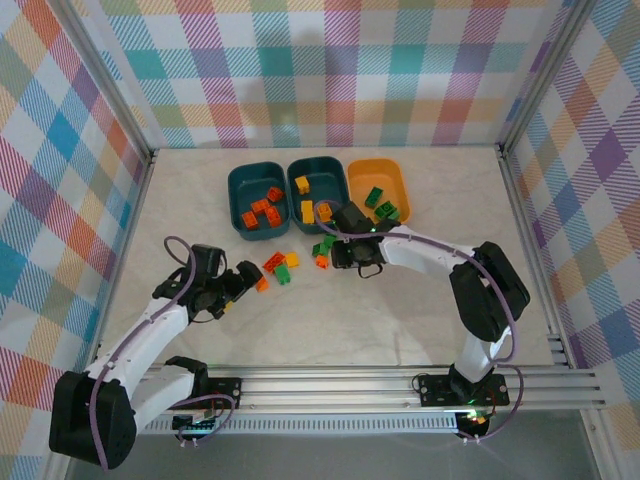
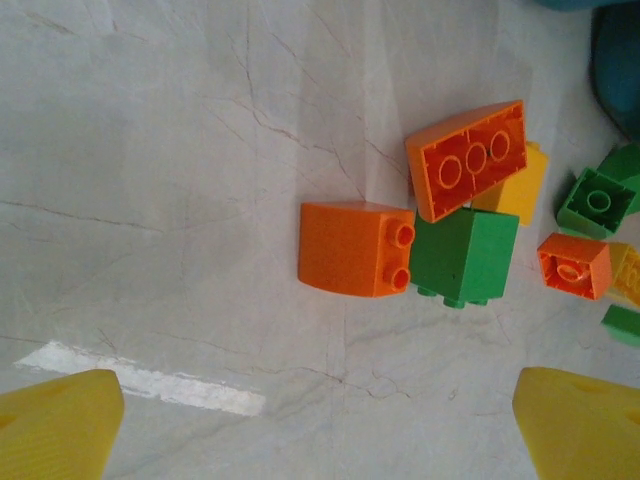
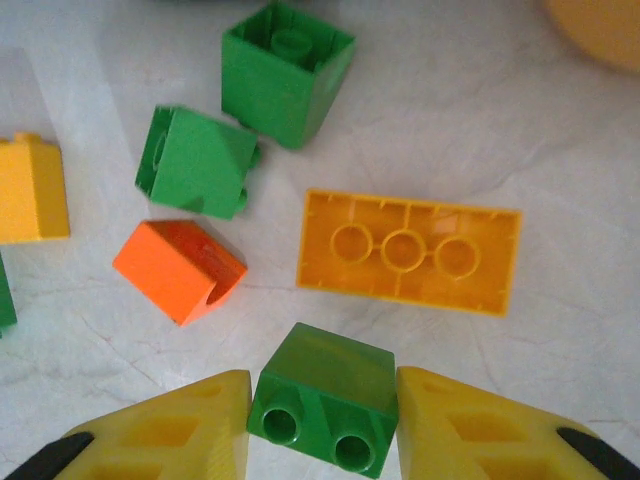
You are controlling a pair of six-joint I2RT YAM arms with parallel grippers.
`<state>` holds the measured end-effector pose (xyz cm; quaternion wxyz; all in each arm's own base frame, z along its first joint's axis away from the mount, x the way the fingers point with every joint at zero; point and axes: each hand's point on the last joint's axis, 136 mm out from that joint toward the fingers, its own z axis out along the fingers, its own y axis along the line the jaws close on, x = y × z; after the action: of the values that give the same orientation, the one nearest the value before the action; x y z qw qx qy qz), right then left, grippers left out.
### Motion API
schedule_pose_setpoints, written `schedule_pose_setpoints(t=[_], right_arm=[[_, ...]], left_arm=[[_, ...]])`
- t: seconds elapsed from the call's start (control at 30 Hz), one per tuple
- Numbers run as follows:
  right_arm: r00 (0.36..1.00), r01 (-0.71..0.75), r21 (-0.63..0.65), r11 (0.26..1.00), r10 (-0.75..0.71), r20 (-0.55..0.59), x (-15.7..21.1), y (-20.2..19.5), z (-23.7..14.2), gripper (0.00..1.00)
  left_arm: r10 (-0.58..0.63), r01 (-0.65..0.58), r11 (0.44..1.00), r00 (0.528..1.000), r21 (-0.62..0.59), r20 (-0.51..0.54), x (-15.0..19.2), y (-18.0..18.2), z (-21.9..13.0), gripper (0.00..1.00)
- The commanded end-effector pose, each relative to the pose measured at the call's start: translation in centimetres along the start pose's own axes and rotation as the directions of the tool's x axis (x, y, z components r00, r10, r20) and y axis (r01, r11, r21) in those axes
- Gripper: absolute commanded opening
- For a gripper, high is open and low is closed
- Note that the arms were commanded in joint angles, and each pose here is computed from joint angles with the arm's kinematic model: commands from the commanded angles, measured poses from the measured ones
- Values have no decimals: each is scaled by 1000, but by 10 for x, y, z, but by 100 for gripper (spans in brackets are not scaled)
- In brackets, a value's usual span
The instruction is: Sort the legos into containers by color
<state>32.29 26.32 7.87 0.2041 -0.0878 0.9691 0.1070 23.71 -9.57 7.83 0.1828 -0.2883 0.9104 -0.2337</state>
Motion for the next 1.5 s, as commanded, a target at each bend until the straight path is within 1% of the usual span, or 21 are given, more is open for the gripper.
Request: schedule_pose_setpoints(t=[0.0,0.13,0.27,0.43,0.53,0.7,0.77,0.83,0.87,0.97,1.07,1.17,1.23,1.37,1.47], right_arm=[[994,-9,-17,1000,11,111,-40,-4,-34,39],[982,-42,-12,999,44,183,-79,-22,-49,39],[967,-111,-8,994,110,231,-117,-53,-51,39],[954,-203,7,979,196,228,-154,-98,-26,39],[953,-219,7,976,213,214,-172,-114,-9,39],[959,-226,14,974,220,177,-193,-126,13,40],[963,-226,20,974,220,155,-194,-127,20,44],[966,-220,17,975,215,143,-194,-125,21,57],[965,-222,30,974,216,148,-194,-128,17,62],[959,-215,24,976,206,192,-196,-126,-5,64],[952,-217,9,976,209,225,-184,-123,-29,65],[937,-238,-22,971,235,257,-154,-119,-51,67],[930,-246,-47,968,249,269,-125,-115,-60,68],[926,-285,-38,958,285,246,-62,-124,-66,68],[928,-304,-17,953,300,219,-21,-133,-70,68]], left_arm=[[11,-12,999,1000,42,18,-6,-18,-6,100],[19,-20,999,1000,41,8,-4,-21,-5,100],[29,-29,999,1000,37,-3,-2,-22,-5,100],[33,-32,999,999,22,-18,2,-19,-3,100],[34,-34,999,999,15,-24,3,-18,-1,100],[44,-44,999,998,6,-44,3,-22,2,100],[49,-50,999,997,-3,-55,2,-25,4,100],[55,-56,998,996,-16,-72,3,-28,8,99],[59,-61,998,995,-20,-78,3,-30,10,99],[59,-63,997,994,-44,-88,3,-34,14,98],[42,-48,997,996,-69,-81,0,-34,17,96],[29,-36,995,996,-94,-79,-3,-33,23,92],[32,-41,992,996,-116,-82,-6,-33,29,90],[35,-50,985,995,-166,-95,-7,-28,41,87],[34,-51,987,993,-154,-115,-4,-29,49,82]])
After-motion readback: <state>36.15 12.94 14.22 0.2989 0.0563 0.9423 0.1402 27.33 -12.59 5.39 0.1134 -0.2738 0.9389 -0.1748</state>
